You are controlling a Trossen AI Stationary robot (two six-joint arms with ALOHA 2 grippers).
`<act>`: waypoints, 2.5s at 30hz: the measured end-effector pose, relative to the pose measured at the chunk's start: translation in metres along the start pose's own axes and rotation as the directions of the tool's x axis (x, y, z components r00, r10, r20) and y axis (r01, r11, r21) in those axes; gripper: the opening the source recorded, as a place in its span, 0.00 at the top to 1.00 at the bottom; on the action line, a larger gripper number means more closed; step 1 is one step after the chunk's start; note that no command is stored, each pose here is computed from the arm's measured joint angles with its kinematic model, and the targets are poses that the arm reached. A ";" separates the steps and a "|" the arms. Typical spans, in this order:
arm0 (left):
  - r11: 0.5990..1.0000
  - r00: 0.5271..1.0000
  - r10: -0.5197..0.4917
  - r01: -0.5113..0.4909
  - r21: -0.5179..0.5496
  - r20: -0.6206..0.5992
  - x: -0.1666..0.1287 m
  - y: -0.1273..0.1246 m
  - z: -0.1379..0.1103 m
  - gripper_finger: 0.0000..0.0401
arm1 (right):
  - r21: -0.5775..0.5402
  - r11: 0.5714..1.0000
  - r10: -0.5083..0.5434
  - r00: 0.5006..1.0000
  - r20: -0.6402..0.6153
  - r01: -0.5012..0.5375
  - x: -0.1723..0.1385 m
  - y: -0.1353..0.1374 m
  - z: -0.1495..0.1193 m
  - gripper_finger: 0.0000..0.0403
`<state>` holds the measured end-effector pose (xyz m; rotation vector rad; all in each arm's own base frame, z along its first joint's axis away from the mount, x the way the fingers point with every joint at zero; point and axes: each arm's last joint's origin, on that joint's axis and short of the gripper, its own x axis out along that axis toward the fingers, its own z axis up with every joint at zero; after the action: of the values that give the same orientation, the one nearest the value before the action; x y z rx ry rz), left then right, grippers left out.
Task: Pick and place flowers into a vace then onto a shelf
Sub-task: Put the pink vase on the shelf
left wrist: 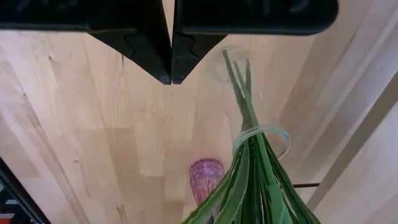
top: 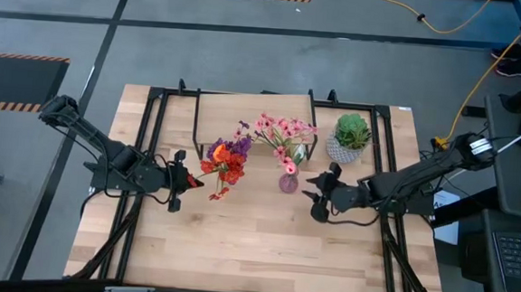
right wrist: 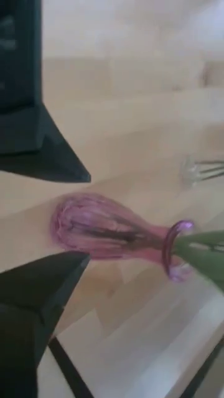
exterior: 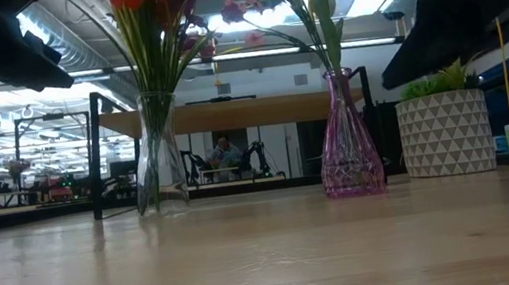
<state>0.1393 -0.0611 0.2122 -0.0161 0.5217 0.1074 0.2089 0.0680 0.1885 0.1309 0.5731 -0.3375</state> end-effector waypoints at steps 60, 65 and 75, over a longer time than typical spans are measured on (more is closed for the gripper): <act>0.999 1.000 0.007 -0.006 0.050 -0.022 0.000 0.001 -0.002 0.99 | 0.045 0.992 -0.126 0.976 0.179 0.120 0.061 -0.001 0.008 0.76; 0.999 1.000 0.007 -0.006 0.051 -0.022 0.000 0.001 -0.002 0.99 | 0.063 0.991 -0.128 0.976 0.178 0.118 0.061 -0.001 0.008 0.76; 0.999 1.000 0.008 -0.007 0.052 -0.024 0.000 0.001 -0.003 1.00 | 0.059 0.994 -0.103 0.967 0.233 0.091 0.041 -0.005 0.023 0.76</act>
<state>0.1378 -0.0603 0.2100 0.0357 0.5490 0.1010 0.2514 0.0466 0.1851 0.1067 0.3368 -0.4552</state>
